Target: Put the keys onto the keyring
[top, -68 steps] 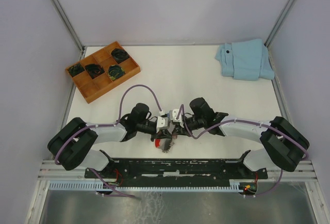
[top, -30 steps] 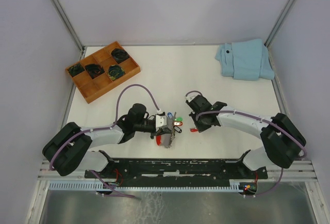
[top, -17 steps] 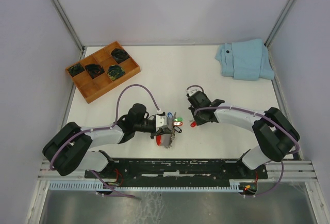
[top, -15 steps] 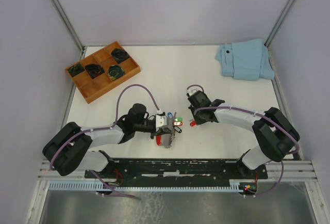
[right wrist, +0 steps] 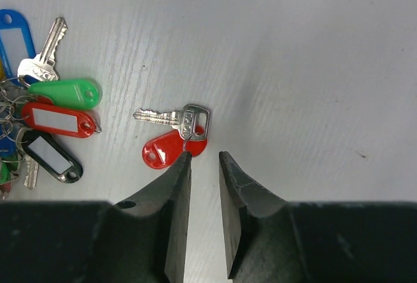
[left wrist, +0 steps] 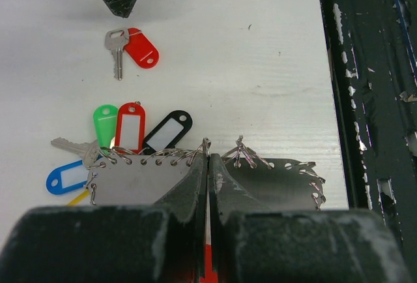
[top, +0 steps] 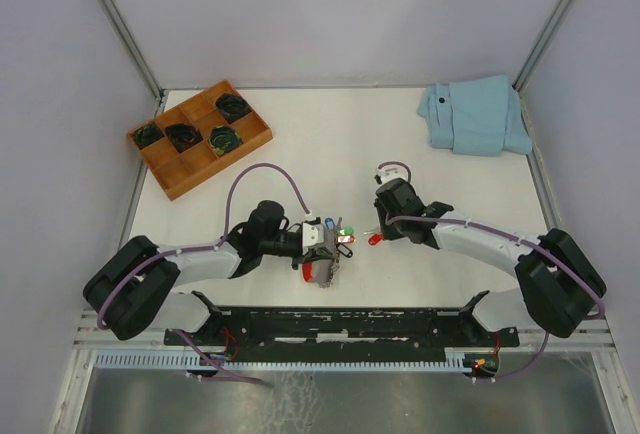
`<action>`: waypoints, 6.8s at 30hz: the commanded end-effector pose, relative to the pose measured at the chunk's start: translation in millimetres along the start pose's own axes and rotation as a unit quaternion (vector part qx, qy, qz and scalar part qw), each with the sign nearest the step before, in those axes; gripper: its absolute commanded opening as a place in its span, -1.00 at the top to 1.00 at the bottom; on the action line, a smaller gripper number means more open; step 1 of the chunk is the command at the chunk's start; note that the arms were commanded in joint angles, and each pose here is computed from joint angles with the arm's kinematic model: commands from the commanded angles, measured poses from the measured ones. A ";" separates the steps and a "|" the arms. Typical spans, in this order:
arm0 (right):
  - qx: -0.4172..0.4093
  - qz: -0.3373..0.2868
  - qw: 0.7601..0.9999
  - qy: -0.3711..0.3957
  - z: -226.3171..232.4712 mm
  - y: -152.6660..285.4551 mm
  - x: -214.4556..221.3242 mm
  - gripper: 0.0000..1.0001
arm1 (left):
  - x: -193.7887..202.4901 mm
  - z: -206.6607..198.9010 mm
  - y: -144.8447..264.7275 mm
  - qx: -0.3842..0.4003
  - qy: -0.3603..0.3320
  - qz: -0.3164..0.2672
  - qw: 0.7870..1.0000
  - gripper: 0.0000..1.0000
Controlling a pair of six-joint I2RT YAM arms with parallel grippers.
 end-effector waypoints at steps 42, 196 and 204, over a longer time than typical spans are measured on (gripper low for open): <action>-0.097 0.043 0.994 -0.029 16.4 27.1 7.2 0.99 | -15.7 9.7 -1.3 -0.008 -0.012 -0.027 1.000 0.95; -0.465 -0.089 0.666 0.577 65.8 12.4 6.5 0.99 | -15.1 6.9 -3.3 -0.012 -0.030 -0.062 0.998 0.95; -0.474 -0.087 0.655 0.582 71.5 12.1 10.2 0.99 | -15.5 6.9 -3.4 -0.011 -0.029 -0.062 0.998 0.95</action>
Point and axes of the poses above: each gripper's point midway between its finger pads, its own y axis back along the fingers, its own z axis along the line the jaws close on, x = y × z, the point moved 7 cm from there along y, back along the fingers, and after that the axes turned 12 degrees about -y, right-handed, at the moved point
